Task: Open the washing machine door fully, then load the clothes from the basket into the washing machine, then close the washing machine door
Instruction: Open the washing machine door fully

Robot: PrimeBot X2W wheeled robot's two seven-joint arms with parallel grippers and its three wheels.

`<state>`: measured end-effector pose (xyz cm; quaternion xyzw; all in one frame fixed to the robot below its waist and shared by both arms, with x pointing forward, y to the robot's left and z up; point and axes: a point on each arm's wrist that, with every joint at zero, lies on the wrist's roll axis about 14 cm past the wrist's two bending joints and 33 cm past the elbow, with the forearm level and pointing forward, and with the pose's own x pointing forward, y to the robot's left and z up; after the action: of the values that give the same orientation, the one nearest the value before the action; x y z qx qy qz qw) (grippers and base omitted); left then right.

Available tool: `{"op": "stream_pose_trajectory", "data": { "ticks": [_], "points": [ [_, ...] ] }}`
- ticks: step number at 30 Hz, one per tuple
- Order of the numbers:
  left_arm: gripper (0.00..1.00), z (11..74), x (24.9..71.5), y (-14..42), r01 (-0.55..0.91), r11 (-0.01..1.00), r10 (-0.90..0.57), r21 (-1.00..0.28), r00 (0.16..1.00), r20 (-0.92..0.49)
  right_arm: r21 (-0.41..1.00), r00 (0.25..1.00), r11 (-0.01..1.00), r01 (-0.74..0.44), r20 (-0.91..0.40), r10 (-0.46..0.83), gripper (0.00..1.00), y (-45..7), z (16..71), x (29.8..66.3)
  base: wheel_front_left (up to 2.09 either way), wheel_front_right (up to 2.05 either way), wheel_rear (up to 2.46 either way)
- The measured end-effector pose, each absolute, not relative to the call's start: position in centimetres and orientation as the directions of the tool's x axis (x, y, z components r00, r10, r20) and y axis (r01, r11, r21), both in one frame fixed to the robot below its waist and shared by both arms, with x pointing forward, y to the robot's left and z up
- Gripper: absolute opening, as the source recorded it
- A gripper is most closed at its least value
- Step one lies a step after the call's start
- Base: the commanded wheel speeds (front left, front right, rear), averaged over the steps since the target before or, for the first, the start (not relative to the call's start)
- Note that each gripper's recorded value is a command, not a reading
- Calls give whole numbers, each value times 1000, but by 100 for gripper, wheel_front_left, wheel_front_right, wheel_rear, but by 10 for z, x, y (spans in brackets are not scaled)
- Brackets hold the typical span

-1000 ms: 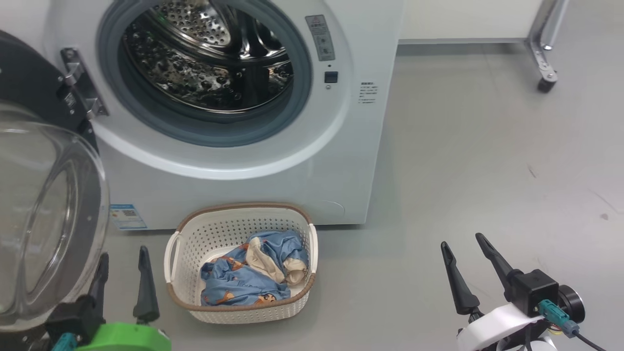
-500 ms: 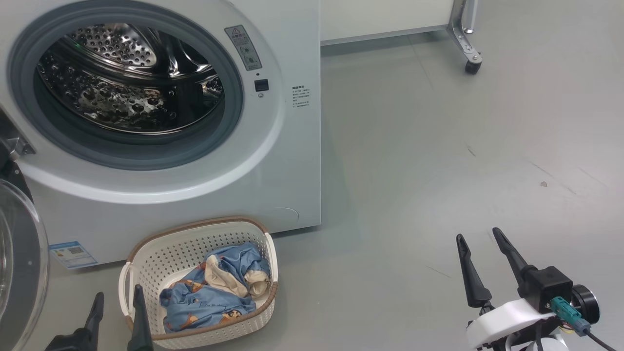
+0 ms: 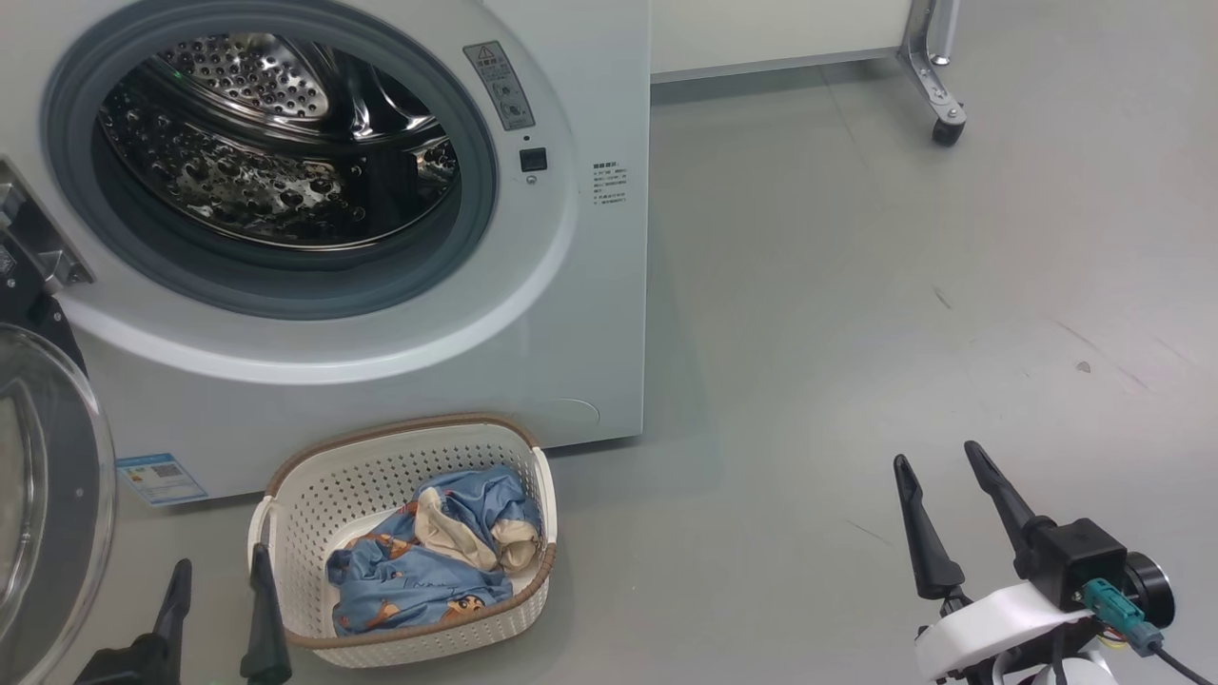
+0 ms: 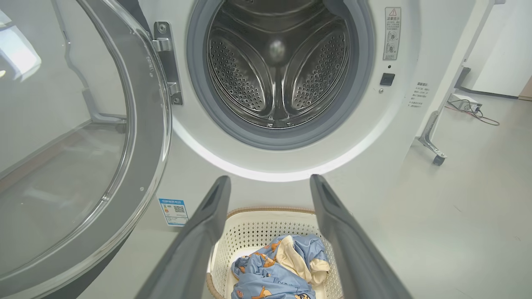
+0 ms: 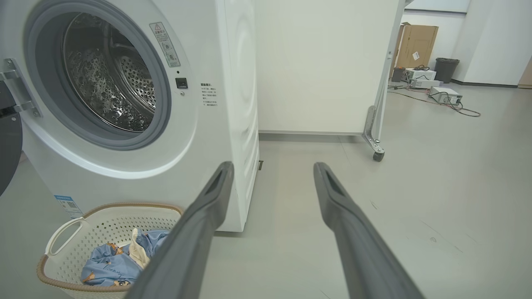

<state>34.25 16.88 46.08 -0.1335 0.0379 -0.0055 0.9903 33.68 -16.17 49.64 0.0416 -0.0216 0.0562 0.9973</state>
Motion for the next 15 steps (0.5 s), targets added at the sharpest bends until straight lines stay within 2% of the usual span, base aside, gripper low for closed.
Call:
{"op": "stream_pose_trajectory", "data": {
  "ticks": [15],
  "points": [
    [100,463,340,186,-61,969,46,-238,997,-68,82,988,984,-155,39,153,100,-148,494,340,0,0,0]
  ]
}}
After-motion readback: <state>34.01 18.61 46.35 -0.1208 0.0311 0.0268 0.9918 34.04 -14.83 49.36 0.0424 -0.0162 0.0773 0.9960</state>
